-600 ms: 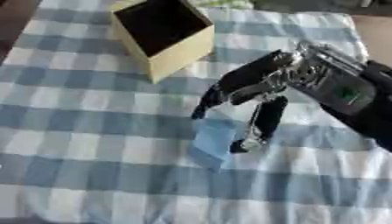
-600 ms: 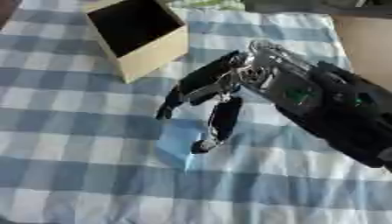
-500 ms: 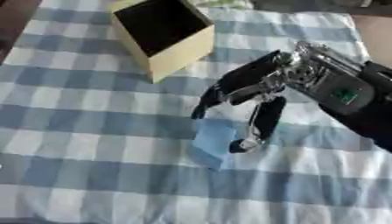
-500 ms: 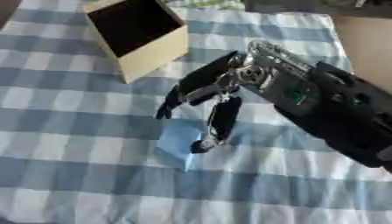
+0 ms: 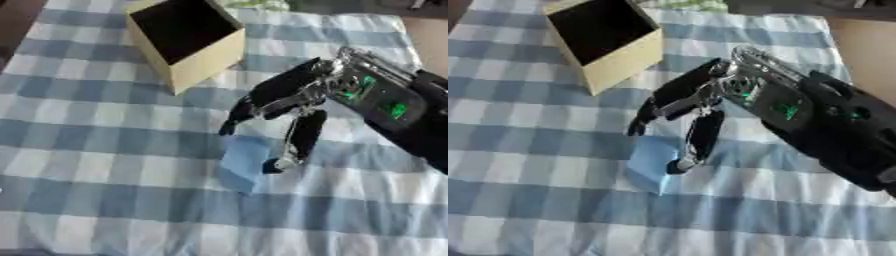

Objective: Pick up objects on the table and place them in the box.

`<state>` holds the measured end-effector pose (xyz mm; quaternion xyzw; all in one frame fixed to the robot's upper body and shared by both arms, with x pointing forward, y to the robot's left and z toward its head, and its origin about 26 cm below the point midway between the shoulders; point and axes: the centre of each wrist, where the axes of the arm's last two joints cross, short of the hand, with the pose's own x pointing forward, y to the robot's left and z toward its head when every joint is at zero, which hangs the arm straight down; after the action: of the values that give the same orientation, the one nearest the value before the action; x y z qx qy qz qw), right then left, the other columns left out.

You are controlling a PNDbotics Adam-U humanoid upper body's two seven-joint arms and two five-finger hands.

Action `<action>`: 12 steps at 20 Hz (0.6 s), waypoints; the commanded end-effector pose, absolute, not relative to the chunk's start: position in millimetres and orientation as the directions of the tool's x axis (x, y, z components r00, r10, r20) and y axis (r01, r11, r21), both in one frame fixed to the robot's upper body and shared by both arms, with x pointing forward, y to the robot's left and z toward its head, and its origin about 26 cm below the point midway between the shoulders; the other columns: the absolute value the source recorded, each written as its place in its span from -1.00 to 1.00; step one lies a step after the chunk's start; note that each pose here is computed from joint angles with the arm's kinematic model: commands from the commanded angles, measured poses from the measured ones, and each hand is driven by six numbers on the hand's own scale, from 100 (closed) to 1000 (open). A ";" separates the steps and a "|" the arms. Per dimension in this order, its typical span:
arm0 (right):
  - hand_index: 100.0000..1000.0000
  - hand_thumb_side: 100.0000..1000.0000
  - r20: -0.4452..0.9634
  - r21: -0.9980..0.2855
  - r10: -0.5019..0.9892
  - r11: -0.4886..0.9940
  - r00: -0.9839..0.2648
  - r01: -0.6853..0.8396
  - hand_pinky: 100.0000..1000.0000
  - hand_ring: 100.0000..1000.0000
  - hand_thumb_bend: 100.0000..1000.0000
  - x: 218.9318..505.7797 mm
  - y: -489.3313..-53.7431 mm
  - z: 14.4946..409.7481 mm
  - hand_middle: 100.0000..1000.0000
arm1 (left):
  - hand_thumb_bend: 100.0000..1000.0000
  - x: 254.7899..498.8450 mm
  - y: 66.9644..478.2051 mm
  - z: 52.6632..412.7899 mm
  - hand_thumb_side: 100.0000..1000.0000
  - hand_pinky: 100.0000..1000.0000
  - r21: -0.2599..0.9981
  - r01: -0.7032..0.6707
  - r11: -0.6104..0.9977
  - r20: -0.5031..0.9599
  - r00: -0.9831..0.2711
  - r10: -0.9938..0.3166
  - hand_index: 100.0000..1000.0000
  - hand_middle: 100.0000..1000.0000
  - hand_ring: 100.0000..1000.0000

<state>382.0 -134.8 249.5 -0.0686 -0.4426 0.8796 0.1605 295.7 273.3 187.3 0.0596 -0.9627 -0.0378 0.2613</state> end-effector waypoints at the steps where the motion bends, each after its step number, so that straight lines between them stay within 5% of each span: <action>1: 1.00 -0.32 -0.020 -0.797 0.332 -0.574 -0.943 -0.186 0.80 0.89 -0.52 384.5 -136.0 258.7 0.71 | -0.50 294.2 274.0 193.7 0.44 0.08 0.107 -0.095 0.990 0.479 -0.868 -0.135 0.52 0.38 0.17; 12: 1.00 -0.32 -0.039 -0.767 0.314 -0.618 -0.949 -0.173 0.79 0.88 -0.51 384.3 -144.0 242.0 0.72 | -0.51 294.4 272.7 193.5 0.46 0.07 0.104 -0.092 0.990 0.480 -0.868 -0.131 0.52 0.38 0.17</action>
<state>383.8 -139.3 232.5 -0.0736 -0.4300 0.8865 0.1539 295.7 273.2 187.3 0.0594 -0.9627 -0.0375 0.2613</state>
